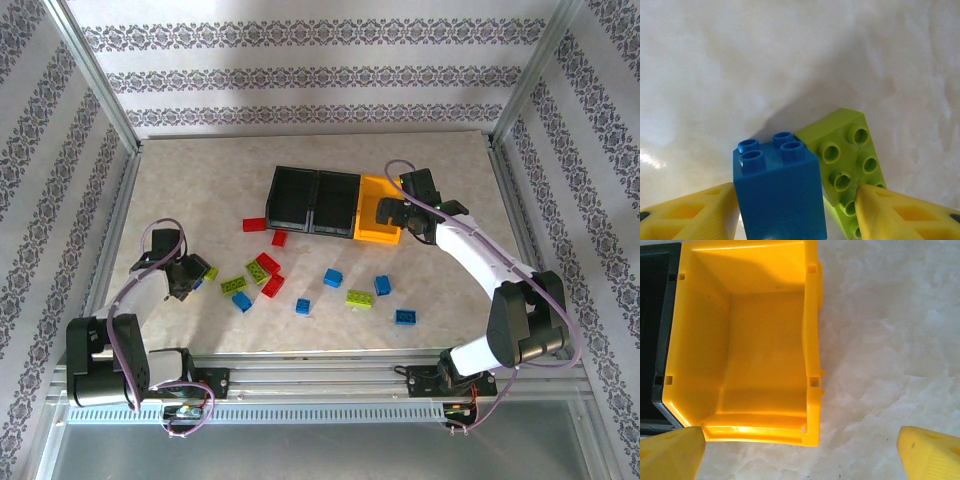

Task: Sort the legos into containers by color
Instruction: Move the legos to the middle-left of the table.

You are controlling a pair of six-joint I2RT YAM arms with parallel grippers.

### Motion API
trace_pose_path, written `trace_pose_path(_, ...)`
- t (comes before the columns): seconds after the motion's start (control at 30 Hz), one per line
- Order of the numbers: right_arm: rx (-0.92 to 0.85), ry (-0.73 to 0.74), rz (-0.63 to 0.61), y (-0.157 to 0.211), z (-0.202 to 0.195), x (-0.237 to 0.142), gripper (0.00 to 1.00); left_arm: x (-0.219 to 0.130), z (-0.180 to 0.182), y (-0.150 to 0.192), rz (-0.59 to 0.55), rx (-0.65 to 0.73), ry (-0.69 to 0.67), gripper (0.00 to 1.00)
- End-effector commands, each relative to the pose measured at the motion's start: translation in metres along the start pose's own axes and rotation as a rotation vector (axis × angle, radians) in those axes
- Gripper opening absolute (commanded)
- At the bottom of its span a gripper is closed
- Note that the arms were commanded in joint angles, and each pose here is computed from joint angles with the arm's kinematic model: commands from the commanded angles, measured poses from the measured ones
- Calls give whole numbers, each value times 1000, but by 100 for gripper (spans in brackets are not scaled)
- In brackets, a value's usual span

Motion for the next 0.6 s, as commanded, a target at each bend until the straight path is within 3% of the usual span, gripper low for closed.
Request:
trace_pose_path(0.0, 5, 9, -5, -1, 4, -2, 98, 0, -9, -16, -26, 55, 33, 60)
trace_pose_path(0.57, 8, 3, 15, -2, 13, 6, 98, -1, -26, -9, 59, 243, -15, 51)
Point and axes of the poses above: each hand's point on the last joint's axis, 136 mm out from that joint toward the fingers, its own x axis out along the fingers, its own z axis along the line the jaws close on, y = z × x, the point moved 6 cm from there along -x, back along the fingers, and after that the axes turned 12 degrees about x, right-handed, at the moved point
